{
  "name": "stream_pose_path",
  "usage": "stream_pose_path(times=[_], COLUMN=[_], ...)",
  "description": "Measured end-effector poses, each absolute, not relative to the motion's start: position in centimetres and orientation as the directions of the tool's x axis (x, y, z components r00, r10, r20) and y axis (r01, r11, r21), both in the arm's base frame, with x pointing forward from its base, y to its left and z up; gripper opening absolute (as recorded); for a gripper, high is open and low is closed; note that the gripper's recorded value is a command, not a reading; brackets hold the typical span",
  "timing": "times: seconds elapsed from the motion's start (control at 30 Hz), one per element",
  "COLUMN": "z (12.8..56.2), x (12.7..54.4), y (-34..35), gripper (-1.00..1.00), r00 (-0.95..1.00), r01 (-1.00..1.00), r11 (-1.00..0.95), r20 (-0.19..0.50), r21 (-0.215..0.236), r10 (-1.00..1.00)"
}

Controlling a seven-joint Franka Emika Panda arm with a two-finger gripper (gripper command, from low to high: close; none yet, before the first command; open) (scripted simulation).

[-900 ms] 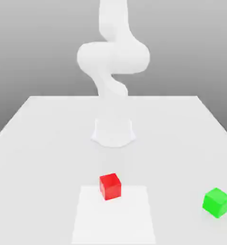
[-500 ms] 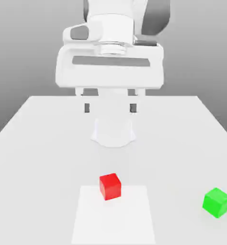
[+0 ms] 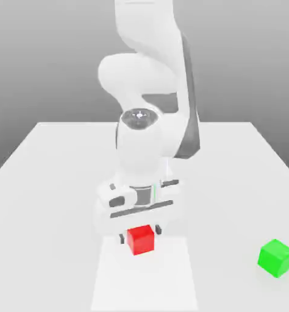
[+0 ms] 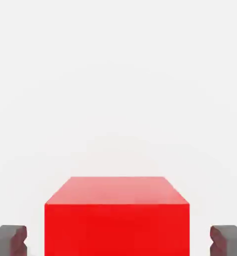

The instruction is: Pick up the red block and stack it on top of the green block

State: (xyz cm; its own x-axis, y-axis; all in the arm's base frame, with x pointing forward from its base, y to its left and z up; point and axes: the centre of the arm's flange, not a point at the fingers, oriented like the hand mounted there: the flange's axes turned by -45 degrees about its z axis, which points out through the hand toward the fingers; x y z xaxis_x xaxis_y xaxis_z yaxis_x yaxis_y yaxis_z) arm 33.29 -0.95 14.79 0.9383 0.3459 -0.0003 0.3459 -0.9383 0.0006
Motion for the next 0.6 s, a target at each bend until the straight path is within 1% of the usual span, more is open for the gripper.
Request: stream_pose_path(times=[0.13, 0.4, 0.47, 0.6], z=[14.6, 20.4, 21.3, 22.4], x=[33.3, 33.4, 35.0, 37.8], y=[-0.9, -0.7, 2.0, 11.6], gripper=[-1.00, -1.00, -1.00, -1.00], r00=[0.938, 0.936, 0.907, 0.791], r01=[0.346, 0.353, 0.421, 0.612], r11=[-0.938, -0.936, -0.907, -0.790], r20=[-0.001, -0.001, -0.003, -0.007], r21=[0.000, 0.000, 0.004, 0.008], r10=[0.346, 0.353, 0.421, 0.612])
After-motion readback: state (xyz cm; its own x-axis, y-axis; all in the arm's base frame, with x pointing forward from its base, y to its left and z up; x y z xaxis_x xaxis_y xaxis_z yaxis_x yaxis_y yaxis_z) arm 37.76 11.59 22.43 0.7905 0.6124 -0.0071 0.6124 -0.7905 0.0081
